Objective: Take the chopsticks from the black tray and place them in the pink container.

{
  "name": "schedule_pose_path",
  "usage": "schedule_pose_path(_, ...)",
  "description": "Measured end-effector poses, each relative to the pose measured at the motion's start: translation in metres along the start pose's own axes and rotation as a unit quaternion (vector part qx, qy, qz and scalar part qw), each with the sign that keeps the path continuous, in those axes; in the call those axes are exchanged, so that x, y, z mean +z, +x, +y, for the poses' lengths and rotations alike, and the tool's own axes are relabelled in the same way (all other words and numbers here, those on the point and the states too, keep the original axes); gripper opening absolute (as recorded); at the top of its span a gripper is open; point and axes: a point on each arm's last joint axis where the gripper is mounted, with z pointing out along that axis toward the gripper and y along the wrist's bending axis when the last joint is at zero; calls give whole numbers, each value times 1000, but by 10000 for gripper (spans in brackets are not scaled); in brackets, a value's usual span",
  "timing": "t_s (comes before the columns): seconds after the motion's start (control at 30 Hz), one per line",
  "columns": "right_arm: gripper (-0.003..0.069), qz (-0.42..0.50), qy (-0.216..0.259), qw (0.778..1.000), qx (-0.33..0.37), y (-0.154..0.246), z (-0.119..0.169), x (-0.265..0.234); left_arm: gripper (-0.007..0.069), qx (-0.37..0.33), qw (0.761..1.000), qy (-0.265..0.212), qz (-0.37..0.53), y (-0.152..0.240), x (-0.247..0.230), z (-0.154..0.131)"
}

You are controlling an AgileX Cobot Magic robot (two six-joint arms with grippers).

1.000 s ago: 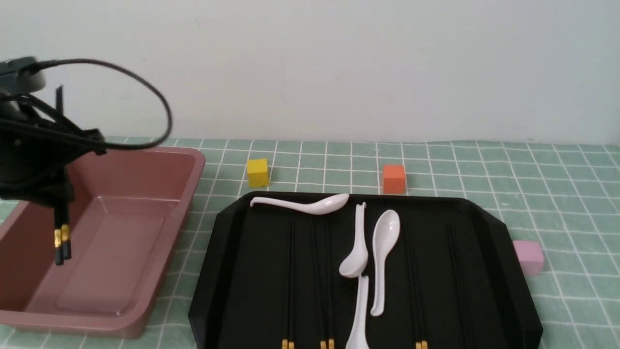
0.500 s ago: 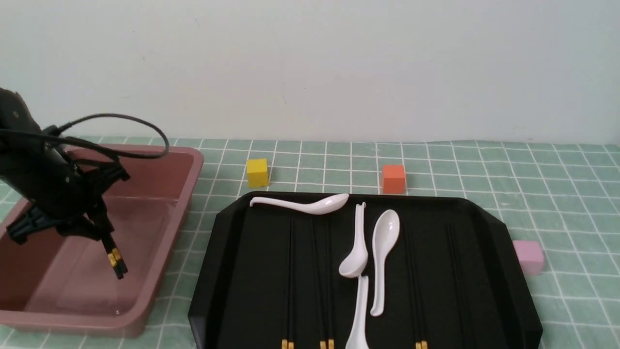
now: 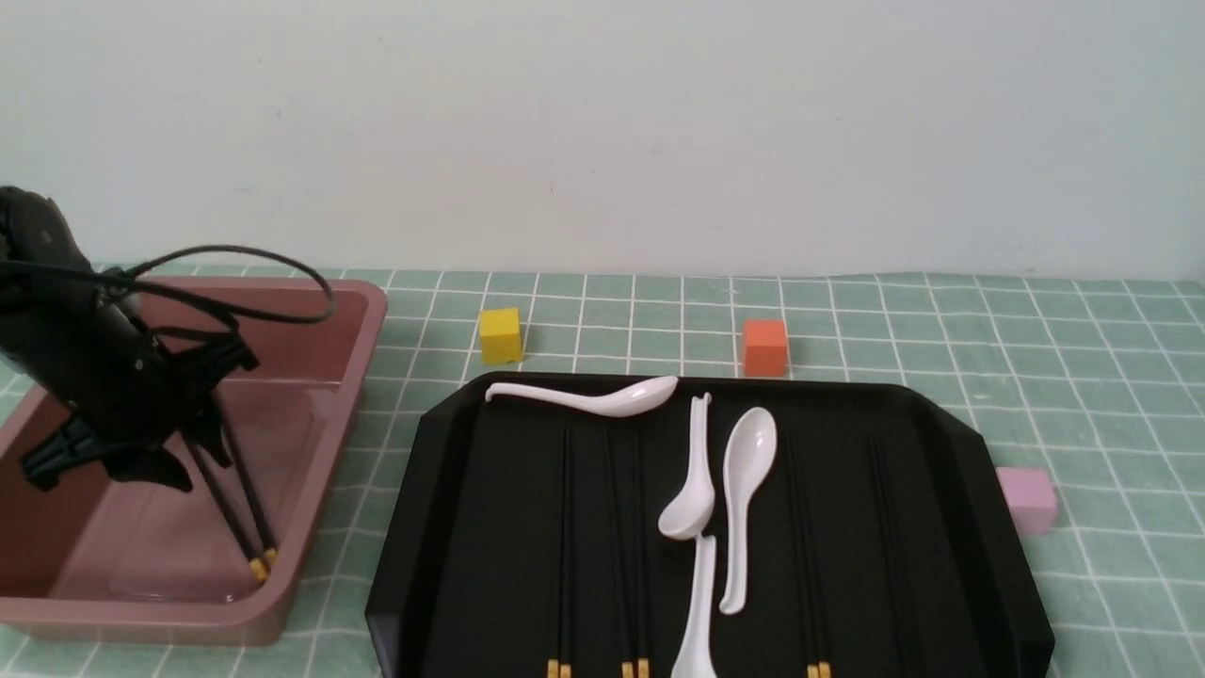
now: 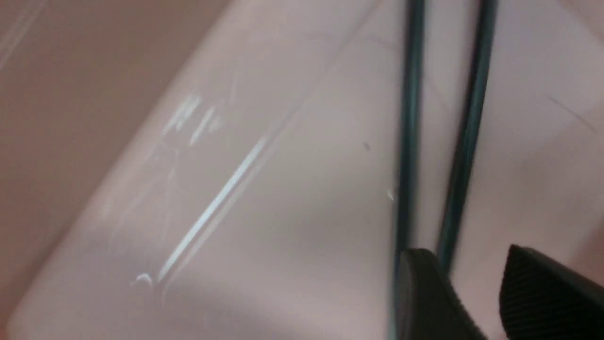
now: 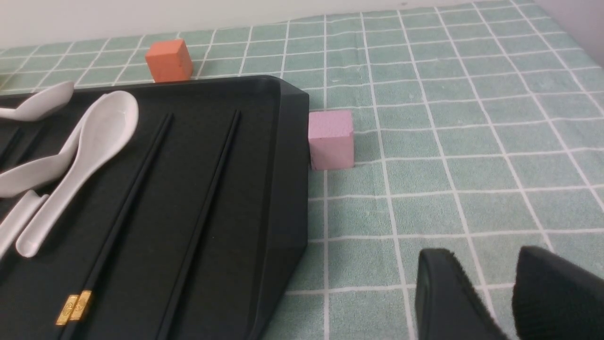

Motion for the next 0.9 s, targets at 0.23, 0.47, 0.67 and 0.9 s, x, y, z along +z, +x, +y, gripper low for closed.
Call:
schedule_pose_path(0.23, 239, 0, 0, 1000, 0, 0, 0, 0, 131, 67, 995, 49, -53, 14, -84, -7)
schedule_pose_path(0.47, 239, 0, 0, 1000, 0, 0, 0, 0, -13, 134, 983, 78, -98, 52, -169, 3)
schedule_pose_path(0.67, 239, 0, 0, 1000, 0, 0, 0, 0, -13, 167, 975, 97, -111, 107, -193, 33)
schedule_pose_path(0.9, 239, 0, 0, 1000, 0, 0, 0, 0, -13, 214, 949, 175, -151, 191, -170, 80)
